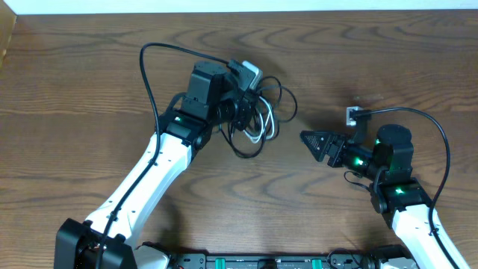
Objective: Untangle cables
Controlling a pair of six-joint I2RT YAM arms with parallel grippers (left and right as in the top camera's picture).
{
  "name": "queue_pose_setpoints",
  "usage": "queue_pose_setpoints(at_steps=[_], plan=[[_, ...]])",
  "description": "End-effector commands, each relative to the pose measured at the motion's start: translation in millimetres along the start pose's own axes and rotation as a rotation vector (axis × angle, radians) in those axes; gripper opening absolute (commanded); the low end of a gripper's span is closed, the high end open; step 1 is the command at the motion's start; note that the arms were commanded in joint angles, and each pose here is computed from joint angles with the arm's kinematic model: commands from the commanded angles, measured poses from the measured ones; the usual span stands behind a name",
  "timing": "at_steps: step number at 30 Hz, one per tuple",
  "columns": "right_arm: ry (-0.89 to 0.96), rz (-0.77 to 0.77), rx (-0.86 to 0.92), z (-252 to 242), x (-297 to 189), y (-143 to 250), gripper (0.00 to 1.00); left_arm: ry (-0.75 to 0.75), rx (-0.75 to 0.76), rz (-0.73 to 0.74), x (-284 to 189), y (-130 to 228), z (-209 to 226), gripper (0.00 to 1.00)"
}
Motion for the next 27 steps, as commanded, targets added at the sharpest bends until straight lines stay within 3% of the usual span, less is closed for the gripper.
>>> queue_pose_setpoints(at_steps=[1,6,12,16,27], plan=[[-0.091,0.021,-0.116,19,1,0,0.76,0.039,0.019,0.020,-6,3,-8,0.08],[-0.261,0.007,-0.281,50,-4,-5,0.76,0.303,0.095,0.056,-13,16,-47,0.08],[-0.261,-0.017,-0.459,50,-4,-5,0.67,0.490,0.132,0.066,-25,25,-73,0.08],[-0.255,-0.030,-0.540,49,-4,-6,0.65,0.496,0.148,0.096,-26,33,-74,0.08],[-0.147,-0.085,-0.537,36,-2,-18,0.57,0.536,0.206,0.193,-35,62,-78,0.08]])
Point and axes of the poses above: each gripper's point midway between its finger pads, its own x axis out along the fingers, its own z axis along the line the jaws close on, y = z × x, the point moved 2 cm from there along -x, back along the fingers, and after that the axes turned 3 degrees about -x, right-handed, at the moved point
